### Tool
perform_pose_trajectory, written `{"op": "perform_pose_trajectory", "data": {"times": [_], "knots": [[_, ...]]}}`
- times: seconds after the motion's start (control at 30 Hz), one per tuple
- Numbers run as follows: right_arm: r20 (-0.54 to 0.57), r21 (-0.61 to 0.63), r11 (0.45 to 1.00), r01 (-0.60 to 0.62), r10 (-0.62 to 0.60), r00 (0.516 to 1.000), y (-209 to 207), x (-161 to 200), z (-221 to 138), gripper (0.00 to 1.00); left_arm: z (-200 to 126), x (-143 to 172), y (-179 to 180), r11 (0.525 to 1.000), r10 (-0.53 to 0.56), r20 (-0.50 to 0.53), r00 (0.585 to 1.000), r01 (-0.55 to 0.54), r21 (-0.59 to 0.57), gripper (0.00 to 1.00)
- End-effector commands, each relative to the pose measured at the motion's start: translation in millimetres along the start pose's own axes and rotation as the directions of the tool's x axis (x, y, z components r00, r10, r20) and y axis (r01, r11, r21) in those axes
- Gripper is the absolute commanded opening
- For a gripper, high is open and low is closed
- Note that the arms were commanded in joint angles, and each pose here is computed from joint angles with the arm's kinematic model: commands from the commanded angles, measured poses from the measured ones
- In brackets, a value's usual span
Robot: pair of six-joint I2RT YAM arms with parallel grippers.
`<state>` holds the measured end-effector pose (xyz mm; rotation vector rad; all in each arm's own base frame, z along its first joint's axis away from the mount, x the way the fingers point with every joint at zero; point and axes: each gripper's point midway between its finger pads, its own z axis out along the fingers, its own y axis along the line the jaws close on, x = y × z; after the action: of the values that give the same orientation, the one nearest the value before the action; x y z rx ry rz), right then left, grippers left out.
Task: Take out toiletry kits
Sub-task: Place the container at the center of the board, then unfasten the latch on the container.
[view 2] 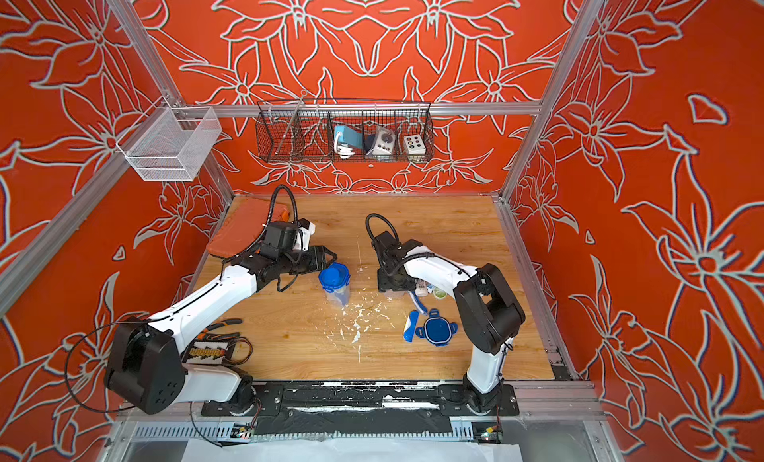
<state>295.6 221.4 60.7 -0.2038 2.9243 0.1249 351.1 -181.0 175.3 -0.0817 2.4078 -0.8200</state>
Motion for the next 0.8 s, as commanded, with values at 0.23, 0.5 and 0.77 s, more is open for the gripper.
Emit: {"op": "perform_pose_trajectory", "data": {"times": [0.23,0.5,0.77], "knots": [[0.194,-0.079,0.997,0.010,0.006,0.981,-9.4,2.5,-94.3,0.98,-17.3,-16.2,-8.9,0.992,-0.064,0.052,0.997,0.058,0.112,0.85],[0.467,-0.547,0.820,0.166,0.134,0.874,42.0,-9.1,-178.4,0.65,-18.3,4.7,-11.1,0.985,-0.046,0.005,0.999,0.045,0.170,0.88],[0.352,-0.849,0.461,0.259,0.126,0.928,124.6,-7.8,-174.9,0.14,-10.9,25.0,-10.1,0.973,-0.036,-0.072,0.997,0.051,0.225,0.78]]}}
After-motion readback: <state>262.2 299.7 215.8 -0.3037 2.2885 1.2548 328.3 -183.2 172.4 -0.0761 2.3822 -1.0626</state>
